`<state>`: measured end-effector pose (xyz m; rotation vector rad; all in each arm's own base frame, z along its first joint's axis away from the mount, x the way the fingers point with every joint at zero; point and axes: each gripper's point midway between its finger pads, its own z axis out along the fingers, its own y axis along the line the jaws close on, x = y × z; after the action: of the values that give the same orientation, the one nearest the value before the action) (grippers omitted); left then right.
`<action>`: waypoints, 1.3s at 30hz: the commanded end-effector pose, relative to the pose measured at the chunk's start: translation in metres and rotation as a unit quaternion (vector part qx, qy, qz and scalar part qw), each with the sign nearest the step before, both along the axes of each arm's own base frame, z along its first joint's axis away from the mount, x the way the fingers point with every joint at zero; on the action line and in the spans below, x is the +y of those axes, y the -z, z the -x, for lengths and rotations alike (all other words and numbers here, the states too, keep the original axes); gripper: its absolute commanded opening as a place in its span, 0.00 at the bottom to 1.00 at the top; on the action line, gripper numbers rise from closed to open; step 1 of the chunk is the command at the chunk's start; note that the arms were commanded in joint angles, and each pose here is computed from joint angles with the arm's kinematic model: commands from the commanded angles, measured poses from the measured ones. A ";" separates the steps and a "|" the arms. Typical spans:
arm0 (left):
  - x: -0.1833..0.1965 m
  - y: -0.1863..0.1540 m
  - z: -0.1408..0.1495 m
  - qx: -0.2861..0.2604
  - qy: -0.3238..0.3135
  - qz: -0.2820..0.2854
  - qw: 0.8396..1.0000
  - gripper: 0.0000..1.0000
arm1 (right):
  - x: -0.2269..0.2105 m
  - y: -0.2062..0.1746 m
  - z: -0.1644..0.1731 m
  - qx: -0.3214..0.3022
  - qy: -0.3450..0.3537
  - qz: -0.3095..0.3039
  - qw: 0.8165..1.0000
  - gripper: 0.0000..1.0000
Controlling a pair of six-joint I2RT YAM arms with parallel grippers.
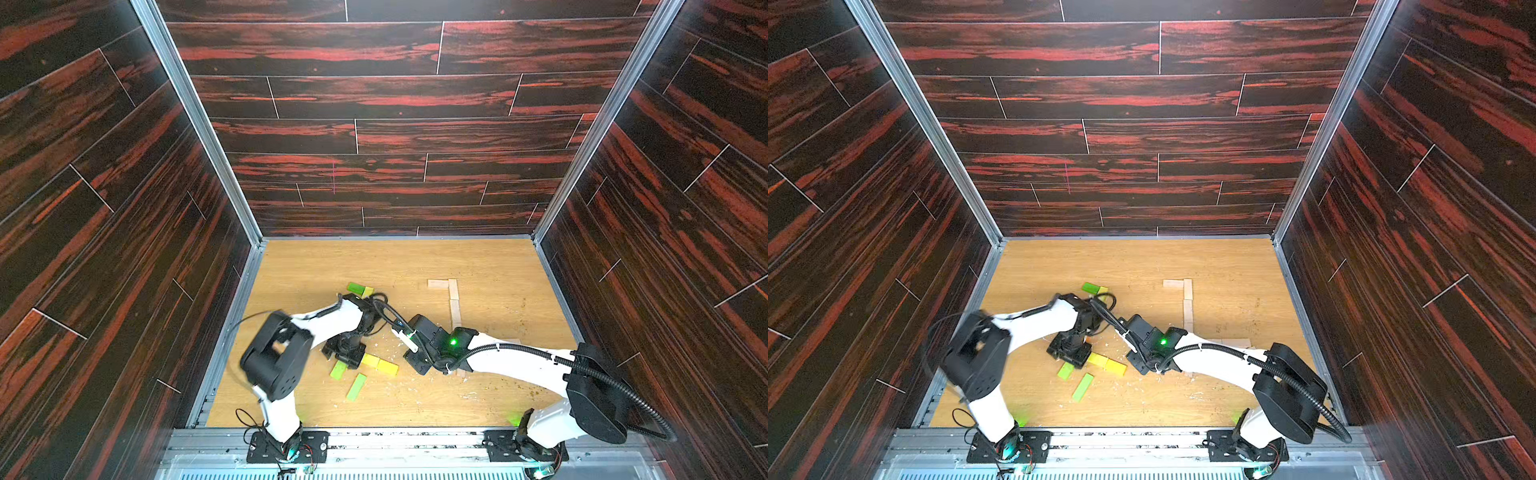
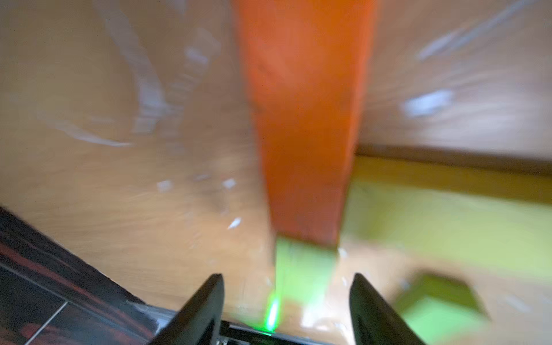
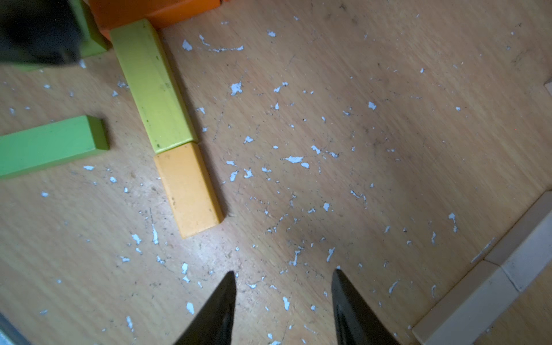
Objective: Assemble a giraffe with building blocks
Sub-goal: Assemble the building block at the center of the board, then move the building block to the center of the board.
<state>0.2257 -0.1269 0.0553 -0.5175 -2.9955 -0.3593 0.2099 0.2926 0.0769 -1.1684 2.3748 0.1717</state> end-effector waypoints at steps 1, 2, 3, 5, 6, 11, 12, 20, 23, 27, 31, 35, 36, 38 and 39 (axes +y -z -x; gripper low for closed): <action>-0.012 -0.067 -0.011 -0.090 0.004 0.045 0.995 0.74 | 0.006 -0.024 -0.002 -0.016 -0.001 -0.024 1.000 0.53; -0.014 -0.079 -0.012 -0.107 0.003 0.054 0.993 0.75 | 0.006 -0.026 -0.003 -0.019 -0.001 -0.027 0.999 0.53; -0.016 -0.091 -0.012 -0.124 0.001 0.066 0.990 0.76 | 0.005 -0.029 -0.004 -0.022 0.001 -0.028 0.999 0.53; -0.019 -0.105 -0.013 -0.154 -0.017 0.086 0.984 0.76 | 0.004 -0.031 -0.005 -0.024 0.004 -0.030 0.999 0.53; -0.020 -0.107 -0.009 -0.158 -0.023 0.095 0.983 0.76 | 0.003 -0.032 -0.005 -0.024 0.006 -0.030 0.999 0.53; -0.019 -0.095 0.019 -0.153 -0.080 0.115 0.978 0.71 | -0.003 -0.035 -0.003 -0.023 0.023 -0.045 0.998 0.53; -0.018 -0.090 0.025 -0.154 -0.090 0.120 0.977 0.71 | -0.005 -0.035 -0.001 -0.022 0.027 -0.049 0.998 0.53; -0.033 -0.054 0.056 -0.149 -0.140 0.176 0.963 0.70 | -0.024 -0.035 0.010 -0.017 0.057 -0.074 0.995 0.53; -0.055 -0.034 0.071 -0.120 -0.134 0.189 0.965 0.70 | -0.031 -0.033 0.013 -0.016 0.069 -0.077 0.995 0.53; -0.067 -0.012 0.074 -0.113 -0.133 0.172 0.969 0.71 | -0.036 -0.032 0.015 -0.013 0.077 -0.079 0.994 0.53; -0.058 0.000 0.073 -0.115 -0.135 0.139 0.974 0.74 | -0.040 -0.032 0.017 -0.015 0.080 -0.079 0.994 0.53; -0.053 0.015 0.081 -0.093 -0.136 0.117 0.979 0.75 | -0.042 -0.032 0.017 -0.015 0.082 -0.077 0.994 0.53; -0.052 0.018 0.083 -0.088 -0.138 0.116 0.980 0.75 | -0.042 -0.031 0.018 -0.014 0.082 -0.076 0.994 0.53; -0.050 0.028 0.090 -0.075 -0.142 0.114 0.980 0.74 | -0.042 -0.030 0.018 -0.013 0.082 -0.077 0.994 0.53; -0.049 0.032 0.092 -0.070 -0.144 0.115 0.980 0.73 | -0.042 -0.030 0.018 -0.013 0.083 -0.077 0.994 0.53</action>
<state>0.1476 -0.1877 0.0373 -0.0994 -3.2551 0.0339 0.1872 0.2482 0.0951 -0.9608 2.4021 0.2383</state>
